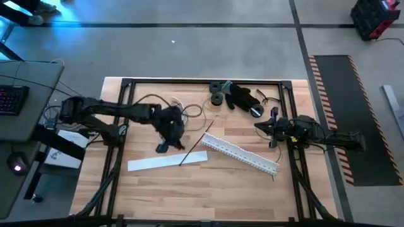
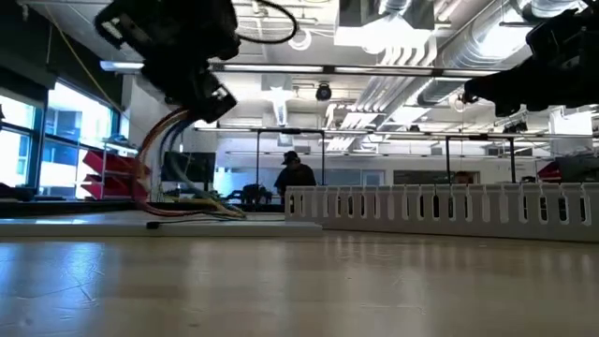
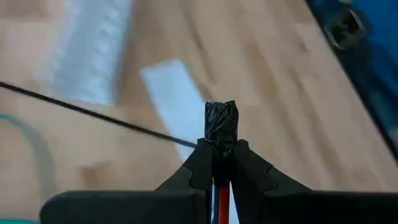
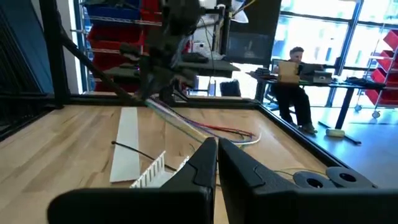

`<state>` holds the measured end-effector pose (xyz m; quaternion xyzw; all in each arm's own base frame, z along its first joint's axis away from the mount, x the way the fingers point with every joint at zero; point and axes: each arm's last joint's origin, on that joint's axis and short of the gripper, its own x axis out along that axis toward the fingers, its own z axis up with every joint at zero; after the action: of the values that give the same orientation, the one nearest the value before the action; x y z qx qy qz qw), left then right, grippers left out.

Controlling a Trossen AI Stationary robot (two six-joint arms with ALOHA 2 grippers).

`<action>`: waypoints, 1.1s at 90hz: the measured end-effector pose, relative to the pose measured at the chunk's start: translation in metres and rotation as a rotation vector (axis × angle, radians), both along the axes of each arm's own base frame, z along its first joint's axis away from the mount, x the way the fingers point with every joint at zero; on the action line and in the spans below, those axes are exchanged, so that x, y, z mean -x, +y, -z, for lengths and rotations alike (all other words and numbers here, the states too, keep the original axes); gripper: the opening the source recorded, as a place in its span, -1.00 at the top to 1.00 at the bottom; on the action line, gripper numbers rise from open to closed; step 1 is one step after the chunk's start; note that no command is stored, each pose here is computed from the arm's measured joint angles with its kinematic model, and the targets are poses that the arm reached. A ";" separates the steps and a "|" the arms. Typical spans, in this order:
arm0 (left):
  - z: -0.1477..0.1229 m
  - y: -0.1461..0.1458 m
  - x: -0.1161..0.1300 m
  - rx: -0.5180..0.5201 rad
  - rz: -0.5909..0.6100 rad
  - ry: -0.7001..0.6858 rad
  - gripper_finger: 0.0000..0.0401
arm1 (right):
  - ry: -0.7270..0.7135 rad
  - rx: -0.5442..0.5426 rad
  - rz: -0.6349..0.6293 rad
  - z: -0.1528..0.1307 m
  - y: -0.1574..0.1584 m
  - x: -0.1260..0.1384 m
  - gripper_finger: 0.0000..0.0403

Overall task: Ziptie cables
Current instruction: Adjust the cable wires, then adjust the white cable duct

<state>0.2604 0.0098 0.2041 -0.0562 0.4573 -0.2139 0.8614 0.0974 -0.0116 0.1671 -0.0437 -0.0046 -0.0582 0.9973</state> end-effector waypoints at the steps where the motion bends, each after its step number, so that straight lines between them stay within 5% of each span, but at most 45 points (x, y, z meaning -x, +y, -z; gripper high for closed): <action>1: 0.002 0.000 0.001 0.001 -0.006 0.010 0.85 | 0.000 0.000 0.000 0.000 0.000 0.000 1.00; 30: 0.027 -0.003 0.020 -0.105 -0.083 0.189 0.50 | 0.000 0.000 0.000 0.000 0.000 0.000 1.00; 50: 0.030 -0.002 0.029 -0.040 -0.240 0.347 0.11 | 0.000 0.000 0.000 0.000 0.000 0.000 1.00; 68: 0.008 0.007 0.035 -0.136 -0.246 0.487 -0.06 | 0.000 0.000 0.000 0.000 0.000 0.000 1.00; 78: -0.011 0.011 0.020 -0.235 -0.215 0.358 -0.07 | 0.000 0.000 0.000 0.000 0.000 0.000 1.00; 99: -0.017 0.014 -0.034 -0.324 -0.059 -0.176 0.05 | 0.000 0.000 0.000 0.000 0.000 0.000 1.00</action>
<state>0.2944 0.0235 0.2208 0.0888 0.4070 -0.1161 0.9017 0.0974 -0.0116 0.1671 -0.0437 -0.0046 -0.0582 0.9973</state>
